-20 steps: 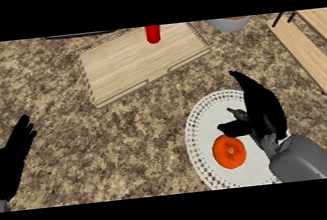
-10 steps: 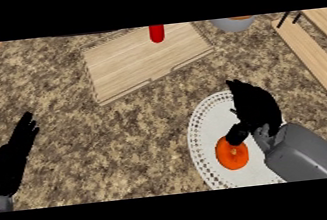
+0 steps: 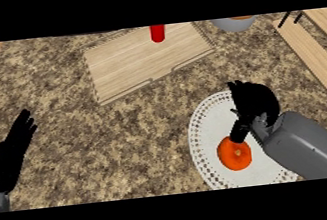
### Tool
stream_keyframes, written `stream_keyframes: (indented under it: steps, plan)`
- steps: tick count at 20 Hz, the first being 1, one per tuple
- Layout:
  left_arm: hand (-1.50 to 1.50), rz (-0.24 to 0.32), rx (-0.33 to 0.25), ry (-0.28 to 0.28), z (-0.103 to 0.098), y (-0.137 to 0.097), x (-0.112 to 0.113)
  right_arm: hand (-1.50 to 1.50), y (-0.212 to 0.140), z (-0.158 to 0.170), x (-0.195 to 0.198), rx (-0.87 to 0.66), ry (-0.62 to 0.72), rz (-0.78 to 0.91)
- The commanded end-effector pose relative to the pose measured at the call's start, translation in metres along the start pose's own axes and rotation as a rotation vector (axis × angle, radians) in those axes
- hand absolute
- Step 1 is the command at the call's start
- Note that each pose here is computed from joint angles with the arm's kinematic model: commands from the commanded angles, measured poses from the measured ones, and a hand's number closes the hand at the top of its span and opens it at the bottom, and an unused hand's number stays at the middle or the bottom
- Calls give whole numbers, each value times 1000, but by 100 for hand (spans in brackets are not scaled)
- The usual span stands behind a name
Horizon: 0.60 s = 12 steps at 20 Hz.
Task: Pick the eggplant from the placemat and place it in the tiered shelf
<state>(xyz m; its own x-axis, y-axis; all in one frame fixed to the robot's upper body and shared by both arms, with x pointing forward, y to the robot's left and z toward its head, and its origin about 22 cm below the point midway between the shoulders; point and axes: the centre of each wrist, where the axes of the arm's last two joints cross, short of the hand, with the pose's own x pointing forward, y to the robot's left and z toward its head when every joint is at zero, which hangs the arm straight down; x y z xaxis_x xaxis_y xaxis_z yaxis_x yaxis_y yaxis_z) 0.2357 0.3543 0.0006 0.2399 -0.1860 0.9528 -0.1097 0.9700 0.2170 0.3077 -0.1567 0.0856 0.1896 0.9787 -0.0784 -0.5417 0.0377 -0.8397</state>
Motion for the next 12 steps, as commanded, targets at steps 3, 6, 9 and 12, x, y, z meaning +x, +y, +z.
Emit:
stream_keyframes:
  steps: [3,6,9,12]
  plan:
    - [0,12,-6,-10,5,9,-9,-150,-14,-14,-5,75,164,131]
    - [0,17,-16,-9,4,-5,2,-150,6,-28,-13,102,178,136]
    - [0,15,3,0,0,-6,17,-150,20,-20,-24,84,176,152]
    - [0,20,-9,11,5,4,-1,-150,16,-39,-32,102,188,166]
